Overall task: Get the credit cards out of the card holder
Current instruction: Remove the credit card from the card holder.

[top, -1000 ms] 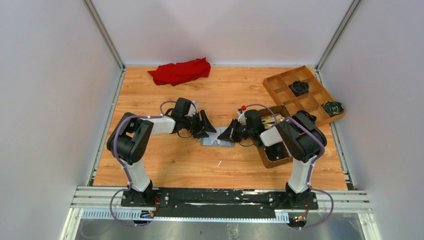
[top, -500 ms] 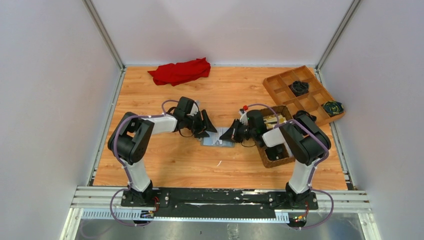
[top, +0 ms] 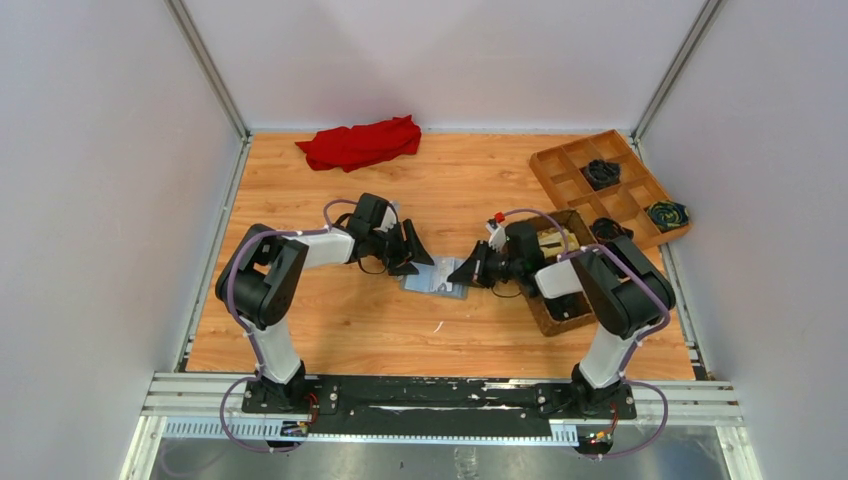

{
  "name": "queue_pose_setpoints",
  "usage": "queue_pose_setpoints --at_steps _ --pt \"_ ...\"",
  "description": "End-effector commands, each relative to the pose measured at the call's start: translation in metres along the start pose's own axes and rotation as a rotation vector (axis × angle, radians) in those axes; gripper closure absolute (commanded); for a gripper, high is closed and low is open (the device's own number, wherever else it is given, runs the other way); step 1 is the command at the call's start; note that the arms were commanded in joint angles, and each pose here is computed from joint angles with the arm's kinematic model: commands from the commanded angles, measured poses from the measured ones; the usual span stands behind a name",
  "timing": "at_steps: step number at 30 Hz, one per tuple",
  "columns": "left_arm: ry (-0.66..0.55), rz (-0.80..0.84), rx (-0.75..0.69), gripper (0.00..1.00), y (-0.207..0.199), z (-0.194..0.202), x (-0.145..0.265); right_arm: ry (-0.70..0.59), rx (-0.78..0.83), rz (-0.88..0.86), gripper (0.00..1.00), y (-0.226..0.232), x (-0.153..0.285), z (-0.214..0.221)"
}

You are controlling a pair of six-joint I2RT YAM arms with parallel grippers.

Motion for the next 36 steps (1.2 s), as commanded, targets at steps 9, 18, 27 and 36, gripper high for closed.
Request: queue_pose_setpoints --at_steps 9,18,27,36 --pt "0.049 -0.23 0.042 0.39 0.058 0.019 -0.005 -0.049 0.018 0.158 1.0 -0.018 0.034 -0.013" --pt "0.011 -0.238 0.052 0.39 0.063 0.007 0.007 -0.002 0.139 0.089 1.0 0.021 0.043 -0.024" --pt "-0.007 -0.238 0.048 0.39 0.063 0.001 0.015 0.104 0.225 0.012 1.0 0.055 0.029 -0.013" --pt "-0.031 -0.262 0.044 0.39 0.071 -0.005 0.033 0.097 0.301 0.057 1.0 0.067 0.03 -0.018"
Point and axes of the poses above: each gripper's point midway between its finger pads, its own x axis back along the fingers, its own y axis along the line the jaws close on, z = x × y, the point moved 2 cm from there along x, back along the fingers, and after that the axes turned 6 degrees about -x, right-handed, at the moved point
